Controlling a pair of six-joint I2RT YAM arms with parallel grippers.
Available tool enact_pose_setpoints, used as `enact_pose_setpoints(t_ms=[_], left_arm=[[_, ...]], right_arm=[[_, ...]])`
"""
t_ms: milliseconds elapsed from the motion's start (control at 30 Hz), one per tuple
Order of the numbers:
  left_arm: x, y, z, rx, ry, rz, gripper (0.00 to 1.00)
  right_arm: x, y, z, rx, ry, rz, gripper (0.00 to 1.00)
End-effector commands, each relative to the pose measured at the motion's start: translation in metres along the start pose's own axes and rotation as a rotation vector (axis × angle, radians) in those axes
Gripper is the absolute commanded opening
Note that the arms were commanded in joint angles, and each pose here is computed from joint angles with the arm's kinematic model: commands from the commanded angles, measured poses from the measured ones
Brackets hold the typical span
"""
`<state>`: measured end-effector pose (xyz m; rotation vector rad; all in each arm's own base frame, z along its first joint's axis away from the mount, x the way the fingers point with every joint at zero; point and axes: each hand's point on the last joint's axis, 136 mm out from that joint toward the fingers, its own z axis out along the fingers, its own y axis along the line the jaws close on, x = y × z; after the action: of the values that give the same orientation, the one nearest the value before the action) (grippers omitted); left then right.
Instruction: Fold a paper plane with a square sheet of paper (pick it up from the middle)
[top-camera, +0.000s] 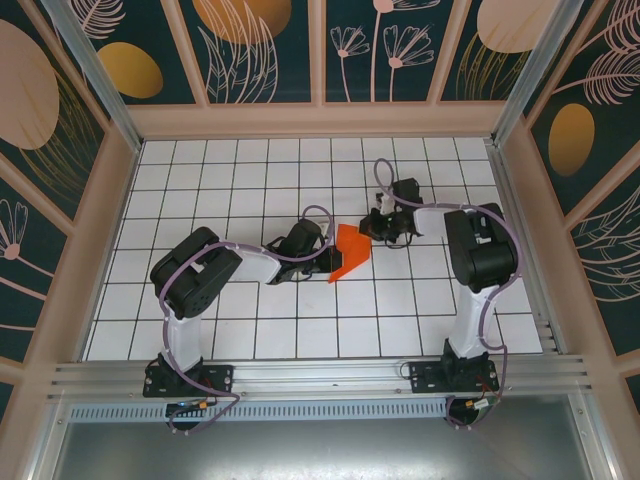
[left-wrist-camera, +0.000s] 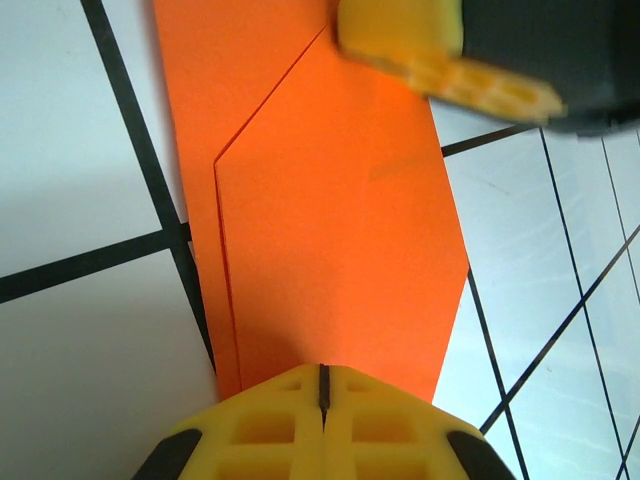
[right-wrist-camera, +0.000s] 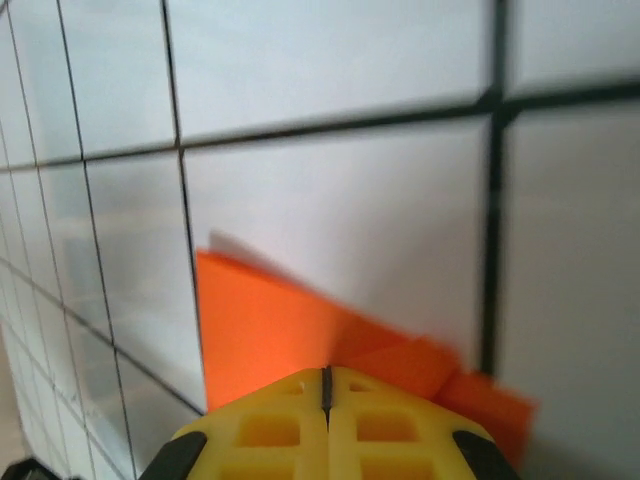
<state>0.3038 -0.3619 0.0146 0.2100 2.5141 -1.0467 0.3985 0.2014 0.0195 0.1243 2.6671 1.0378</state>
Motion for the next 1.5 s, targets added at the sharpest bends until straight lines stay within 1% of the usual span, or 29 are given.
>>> enact_pose_setpoints(t_ms=[0,133,233,367,500,567,767,933,1067,1100,1167,1233,1333,1467], left_arm=[[0.075,0.07,0.002,-0.219,0.234,-0.074,0.0],[0.072,0.067,0.003,-0.212,0.228,-0.069,0.0],[0.066,0.063,0.005,-0.204,0.217,-0.065,0.0],[0.06,0.056,0.006,-0.187,0.204,-0.059,0.0],[0.056,0.053,0.006,-0.181,0.195,-0.055,0.0],[0.056,0.052,0.005,-0.177,0.193,-0.055,0.0],[0.049,0.045,0.006,-0.164,0.182,-0.048,0.0],[0.04,0.035,0.005,-0.141,0.174,-0.041,0.0],[0.015,0.011,-0.003,-0.089,0.117,-0.036,0.0],[-0.005,-0.004,-0.005,-0.055,0.073,-0.036,0.01],[-0.025,-0.022,-0.012,-0.011,0.021,-0.04,0.1],[-0.036,-0.033,-0.017,0.014,-0.008,-0.044,0.11],[-0.037,-0.037,-0.019,0.031,-0.014,-0.064,0.11],[-0.024,-0.031,-0.02,0.03,0.005,-0.1,0.08]], right_arm=[[-0.053,-0.038,-0.023,0.15,-0.164,-0.003,0.0],[-0.059,-0.018,-0.039,0.114,-0.193,-0.034,0.0],[-0.043,-0.002,-0.046,0.083,-0.193,-0.044,0.0],[-0.001,0.023,-0.04,0.019,-0.155,-0.045,0.0],[0.04,0.037,-0.021,-0.019,-0.087,-0.015,0.0],[0.054,0.041,-0.011,-0.032,-0.05,-0.015,0.0],[0.069,0.03,0.009,-0.004,0.003,0.007,0.0],[0.074,0.016,0.012,0.05,0.019,0.017,0.0],[0.079,-0.003,0.012,0.14,0.035,0.03,0.0],[0.081,-0.007,0.013,0.157,0.04,0.034,0.0],[0.085,-0.014,0.014,0.183,0.053,0.041,0.0],[0.087,-0.017,0.016,0.189,0.06,0.047,0.0],[0.089,-0.02,0.017,0.196,0.065,0.057,0.0],[0.09,-0.022,0.017,0.203,0.068,0.062,0.0]])
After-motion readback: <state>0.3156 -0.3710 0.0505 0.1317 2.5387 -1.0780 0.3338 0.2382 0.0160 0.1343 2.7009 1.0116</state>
